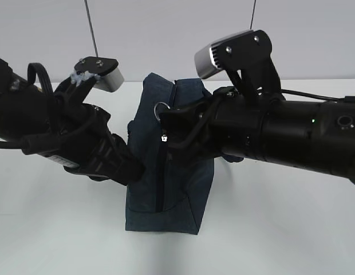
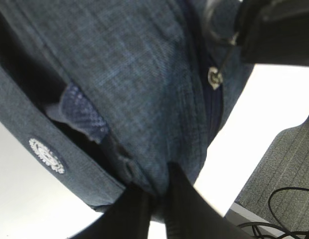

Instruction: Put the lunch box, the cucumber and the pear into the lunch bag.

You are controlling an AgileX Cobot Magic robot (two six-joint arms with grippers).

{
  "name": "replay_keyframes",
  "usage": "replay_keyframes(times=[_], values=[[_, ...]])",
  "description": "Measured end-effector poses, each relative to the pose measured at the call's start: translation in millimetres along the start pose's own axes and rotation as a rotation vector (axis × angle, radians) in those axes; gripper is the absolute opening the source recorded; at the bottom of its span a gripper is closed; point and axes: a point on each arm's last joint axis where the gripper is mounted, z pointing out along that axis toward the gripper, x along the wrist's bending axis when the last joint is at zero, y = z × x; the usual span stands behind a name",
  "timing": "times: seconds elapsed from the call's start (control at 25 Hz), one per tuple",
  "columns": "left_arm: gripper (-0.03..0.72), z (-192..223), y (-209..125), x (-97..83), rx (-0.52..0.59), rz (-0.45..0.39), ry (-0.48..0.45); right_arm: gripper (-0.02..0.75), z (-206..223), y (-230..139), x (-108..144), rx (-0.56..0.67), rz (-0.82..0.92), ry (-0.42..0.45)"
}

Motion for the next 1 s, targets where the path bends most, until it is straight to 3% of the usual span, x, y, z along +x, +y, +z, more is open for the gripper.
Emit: replay_keyframes(times=[0.44, 1.0], values=[[0.004, 0.0, -0.8, -0.5, 0.009, 0.001, -0.006, 0.000, -3.4, 21.4, -26.2, -0.013, 0.063, 0.040], [0.004, -0.4, -6.1, -3.4, 0.066, 0.005, -0.040, 0.000, 22.8, 35.3, -59.9, 0.004, 0.109, 0.117]])
